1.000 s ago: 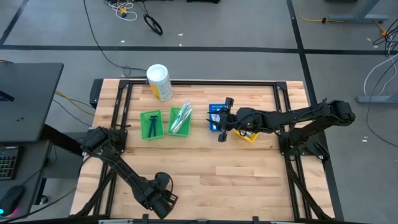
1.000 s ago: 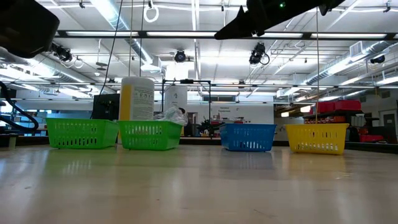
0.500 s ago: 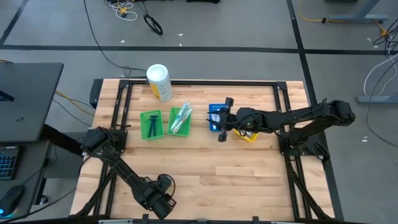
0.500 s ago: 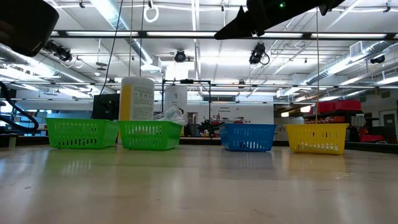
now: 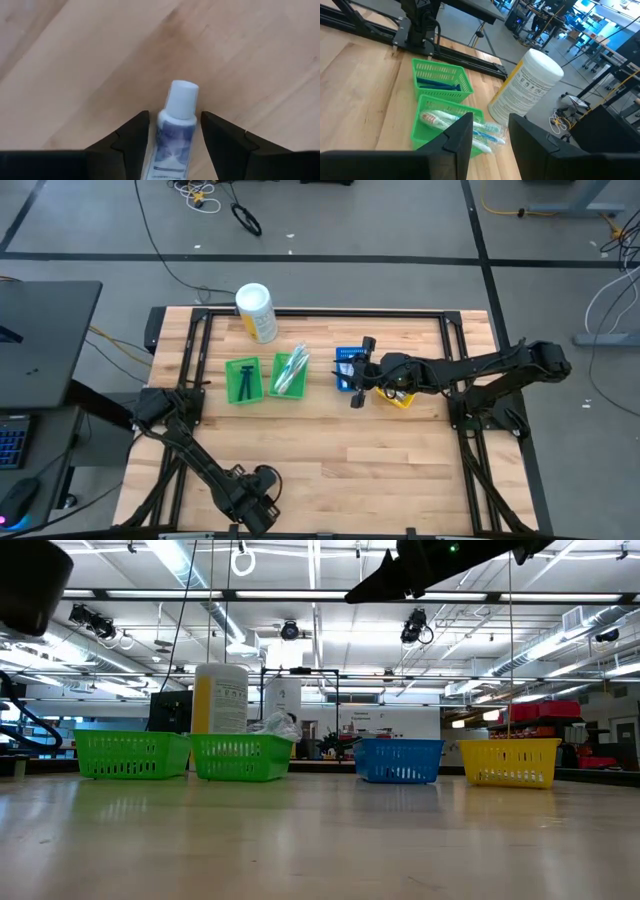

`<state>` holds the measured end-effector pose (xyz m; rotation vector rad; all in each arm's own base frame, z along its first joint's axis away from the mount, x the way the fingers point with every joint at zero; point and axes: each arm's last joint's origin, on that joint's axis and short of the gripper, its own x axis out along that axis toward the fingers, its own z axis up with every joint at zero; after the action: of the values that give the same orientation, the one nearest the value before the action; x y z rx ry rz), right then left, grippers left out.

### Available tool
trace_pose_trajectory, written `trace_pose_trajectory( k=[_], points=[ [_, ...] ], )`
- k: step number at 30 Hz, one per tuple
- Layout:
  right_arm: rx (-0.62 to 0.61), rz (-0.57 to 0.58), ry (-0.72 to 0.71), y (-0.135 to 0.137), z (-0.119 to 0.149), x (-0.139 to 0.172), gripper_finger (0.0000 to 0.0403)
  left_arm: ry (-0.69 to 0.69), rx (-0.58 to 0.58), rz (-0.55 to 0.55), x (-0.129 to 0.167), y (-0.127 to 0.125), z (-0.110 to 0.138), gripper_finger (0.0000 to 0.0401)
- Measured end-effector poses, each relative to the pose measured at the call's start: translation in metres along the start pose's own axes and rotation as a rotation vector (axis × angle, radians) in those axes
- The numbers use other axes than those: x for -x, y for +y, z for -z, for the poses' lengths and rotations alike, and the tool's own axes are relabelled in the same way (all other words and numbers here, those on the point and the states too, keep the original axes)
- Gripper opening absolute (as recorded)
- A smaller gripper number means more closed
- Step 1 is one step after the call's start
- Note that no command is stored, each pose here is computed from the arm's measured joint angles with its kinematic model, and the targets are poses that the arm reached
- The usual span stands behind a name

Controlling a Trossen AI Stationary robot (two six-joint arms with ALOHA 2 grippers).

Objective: Pick & Place Travel size toiletries
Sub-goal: Put the purple toothpaste into the blue bin

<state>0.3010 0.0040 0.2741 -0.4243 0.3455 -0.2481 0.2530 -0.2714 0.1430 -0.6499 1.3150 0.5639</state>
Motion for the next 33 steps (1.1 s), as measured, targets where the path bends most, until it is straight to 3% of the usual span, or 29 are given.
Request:
trace_pose_trajectory(
  k=[5, 12, 20, 27, 31, 33],
  points=[
    [0.000, -0.008, -0.003, 0.000, 0.000, 0.000, 0.0137, 0.003, -0.074, -0.016, -0.007, -0.001, 0.001, 0.0188],
    [0.000, -0.047, -0.019, 0.001, -0.001, 0.000, 0.0137, 0.008, -0.083, -0.029, -0.004, -0.003, 0.001, 0.0150],
    [0.000, -0.047, -0.020, 0.001, -0.001, 0.000, 0.0137, -0.102, -0.076, -0.002, -0.001, -0.011, -0.008, 0.0103],
    [0.039, -0.026, -0.020, 0.000, -0.001, 0.000, 0.0137, -0.158, -0.098, -0.078, -0.002, -0.004, -0.036, 0.0090],
    [0.039, 0.029, 0.017, -0.001, 0.001, 0.000, 0.0137, -0.220, -0.154, -0.118, 0.011, 0.004, -0.070, 0.0090],
    [0.048, -0.019, 0.052, 0.001, 0.005, 0.000, 0.0140, -0.271, -0.182, -0.123, 0.022, 0.008, -0.089, 0.0090]
  ],
)
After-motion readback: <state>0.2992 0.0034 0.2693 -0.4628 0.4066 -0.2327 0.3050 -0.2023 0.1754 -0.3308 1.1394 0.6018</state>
